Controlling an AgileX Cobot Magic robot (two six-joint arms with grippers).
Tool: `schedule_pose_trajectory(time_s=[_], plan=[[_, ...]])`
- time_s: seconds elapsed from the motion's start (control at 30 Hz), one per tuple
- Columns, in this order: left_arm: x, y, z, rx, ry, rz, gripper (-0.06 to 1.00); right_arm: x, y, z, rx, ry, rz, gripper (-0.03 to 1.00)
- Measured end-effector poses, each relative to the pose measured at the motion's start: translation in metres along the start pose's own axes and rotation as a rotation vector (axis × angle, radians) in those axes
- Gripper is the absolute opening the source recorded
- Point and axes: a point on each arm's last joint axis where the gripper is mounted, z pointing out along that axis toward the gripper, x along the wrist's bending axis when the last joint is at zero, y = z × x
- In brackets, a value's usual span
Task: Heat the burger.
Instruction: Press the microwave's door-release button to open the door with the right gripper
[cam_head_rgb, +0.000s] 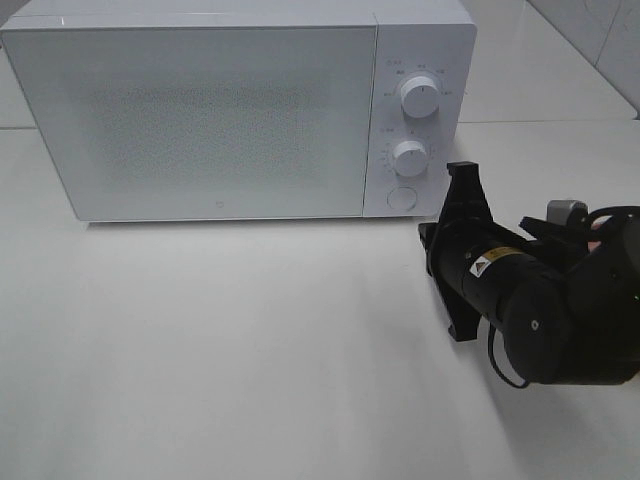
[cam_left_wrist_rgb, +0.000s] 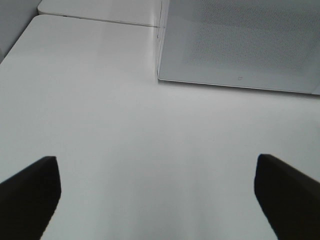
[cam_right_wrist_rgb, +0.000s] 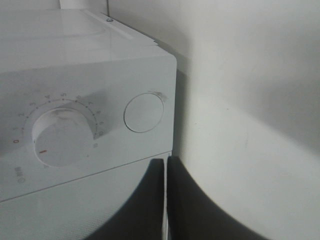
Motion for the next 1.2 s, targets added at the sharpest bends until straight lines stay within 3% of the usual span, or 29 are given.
schedule_pose_trajectory(time_s=[0.3, 1.2], plan=[[0.0, 0.0, 0.0, 0.0, 0.0, 0.0, 0.97, 0.012, 0.003, 0.016, -0.018, 0.015, 0.009, 0.01], [0.0, 0.0, 0.0, 0.0, 0.0, 0.0, 0.97, 0.013, -0.008, 0.058, -0.02, 0.001, 0.014, 0.01]])
